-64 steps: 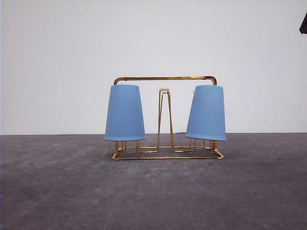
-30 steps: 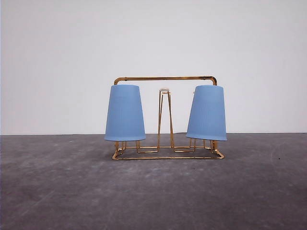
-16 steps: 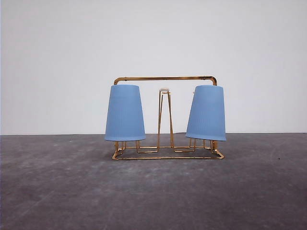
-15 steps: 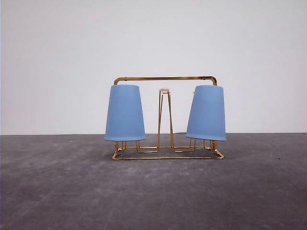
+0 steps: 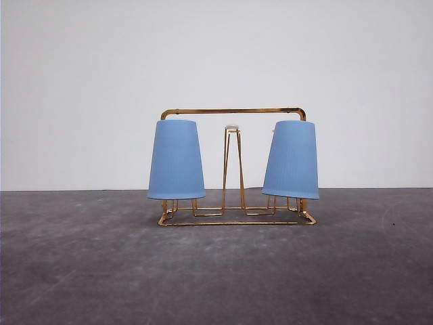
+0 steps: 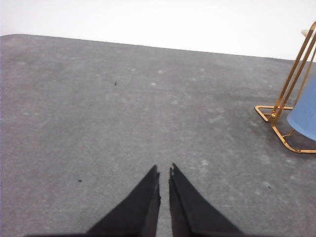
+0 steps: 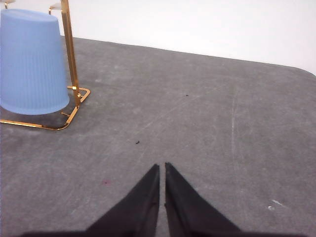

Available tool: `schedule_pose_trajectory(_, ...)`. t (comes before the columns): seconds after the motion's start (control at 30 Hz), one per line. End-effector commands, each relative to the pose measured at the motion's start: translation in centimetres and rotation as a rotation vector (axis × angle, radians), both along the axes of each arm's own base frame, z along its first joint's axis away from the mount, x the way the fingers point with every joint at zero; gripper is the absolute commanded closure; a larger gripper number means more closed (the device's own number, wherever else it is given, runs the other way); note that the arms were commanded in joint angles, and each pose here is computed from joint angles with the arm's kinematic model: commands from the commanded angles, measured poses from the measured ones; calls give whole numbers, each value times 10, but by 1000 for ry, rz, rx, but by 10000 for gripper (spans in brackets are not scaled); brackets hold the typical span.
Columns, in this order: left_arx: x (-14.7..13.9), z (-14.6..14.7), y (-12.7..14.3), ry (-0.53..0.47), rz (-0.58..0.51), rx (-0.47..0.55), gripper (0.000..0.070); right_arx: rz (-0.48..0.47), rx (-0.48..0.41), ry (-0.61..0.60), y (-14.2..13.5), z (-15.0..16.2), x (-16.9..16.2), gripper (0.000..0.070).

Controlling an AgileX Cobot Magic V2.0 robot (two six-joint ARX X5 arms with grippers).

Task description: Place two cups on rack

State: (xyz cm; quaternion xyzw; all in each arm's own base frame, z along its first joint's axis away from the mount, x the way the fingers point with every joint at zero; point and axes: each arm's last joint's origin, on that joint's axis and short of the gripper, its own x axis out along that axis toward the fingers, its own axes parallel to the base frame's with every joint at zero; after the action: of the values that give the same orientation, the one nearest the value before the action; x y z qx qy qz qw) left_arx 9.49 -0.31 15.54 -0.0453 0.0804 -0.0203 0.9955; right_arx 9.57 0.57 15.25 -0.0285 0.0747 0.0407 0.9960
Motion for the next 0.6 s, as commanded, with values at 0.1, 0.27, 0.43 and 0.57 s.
schedule_pose_trajectory(0.1, 1, -6, 0, 18, 3, 0, 684, 1, 3, -11, 0, 0, 0, 683)
schedule_pose_trajectory(0.27, 1, -6, 0, 18, 3, 0, 684, 1, 3, -10, 0, 0, 0, 683)
schedule_pose_trajectory(0.43, 1, -5, 0, 17, 3, 0, 684, 1, 3, -10, 0, 0, 0, 683)
schedule_pose_trajectory(0.57, 1, -5, 0, 17, 3, 0, 684, 1, 3, -10, 0, 0, 0, 683)
